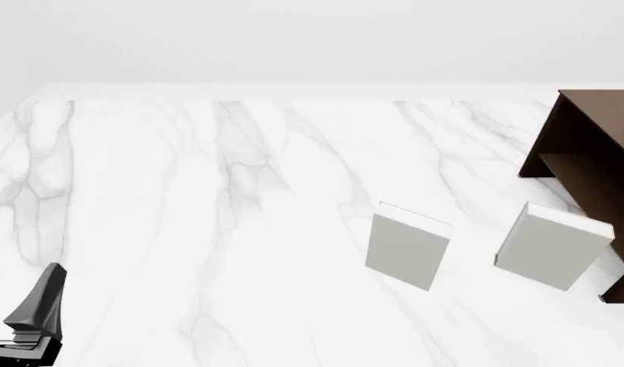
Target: Pick up the book on the left and place it on top of the shelf.
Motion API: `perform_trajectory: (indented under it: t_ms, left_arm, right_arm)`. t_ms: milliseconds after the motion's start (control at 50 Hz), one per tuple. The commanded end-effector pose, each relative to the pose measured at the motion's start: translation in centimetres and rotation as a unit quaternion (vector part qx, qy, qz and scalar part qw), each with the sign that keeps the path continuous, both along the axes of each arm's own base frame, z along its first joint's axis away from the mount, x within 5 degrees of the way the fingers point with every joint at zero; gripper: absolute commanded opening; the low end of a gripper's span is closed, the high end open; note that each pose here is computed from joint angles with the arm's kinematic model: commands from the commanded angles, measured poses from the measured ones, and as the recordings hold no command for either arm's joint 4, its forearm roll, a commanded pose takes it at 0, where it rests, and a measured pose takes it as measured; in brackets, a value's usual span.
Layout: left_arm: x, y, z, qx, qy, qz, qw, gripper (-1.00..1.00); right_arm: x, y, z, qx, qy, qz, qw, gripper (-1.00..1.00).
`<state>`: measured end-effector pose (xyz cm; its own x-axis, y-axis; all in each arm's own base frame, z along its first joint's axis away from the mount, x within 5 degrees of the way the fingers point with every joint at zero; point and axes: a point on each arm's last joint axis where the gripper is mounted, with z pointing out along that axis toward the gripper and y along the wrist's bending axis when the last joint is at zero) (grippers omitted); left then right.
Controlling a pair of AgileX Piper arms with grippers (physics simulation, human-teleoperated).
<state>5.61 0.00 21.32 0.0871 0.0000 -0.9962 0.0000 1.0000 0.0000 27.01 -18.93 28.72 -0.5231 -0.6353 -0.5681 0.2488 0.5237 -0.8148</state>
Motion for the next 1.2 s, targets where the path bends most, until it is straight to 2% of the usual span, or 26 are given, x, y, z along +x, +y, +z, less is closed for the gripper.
perform_trajectory:
  t_ms: [20,200,260,420,460,740,1140,1200]
  left_arm:
    - [0.0,0.0,0.0,0.0,0.0,0.0,1.0,1.0]
    - [0.0,0.0,0.0,0.0,0.0,0.0,1.0,1.0]
    - [0.0,0.0,0.0,0.0,0.0,0.0,1.0,1.0]
    - [0.0,0.0,0.0,0.0,0.0,0.0,1.0,1.0]
    - [0.0,0.0,0.0,0.0,0.0,0.0,1.0,1.0]
    - [0.0,0.0,0.0,0.0,0.0,0.0,1.0,1.0]
    - [0.0,0.0,0.0,0.0,0.0,0.0,1.0,1.0]
    - [0.0,0.0,0.0,0.0,0.0,0.0,1.0,1.0]
  right_arm:
    - [0.0,0.5,-0.8,0.023,0.008,0.002,0.9997,1.0]
    - [-1.2,1.7,0.7,0.028,-0.007,0.006,0.9996,1.0]
    - [-1.3,2.4,0.5,0.042,-0.012,0.013,0.999,1.0]
    - [-2.1,4.1,0.8,0.052,-0.017,0.029,0.9981,1.0]
    - [-2.2,4.6,1.0,0.062,-0.021,0.034,0.9973,1.0]
    - [-4.5,6.6,1.3,0.069,-0.037,0.044,0.996,1.0]
    - [-4.4,7.8,2.4,0.074,-0.06,0.066,0.9933,1.0]
    - [-4.5,8.8,3.6,0.07,-0.074,0.083,0.9913,1.0]
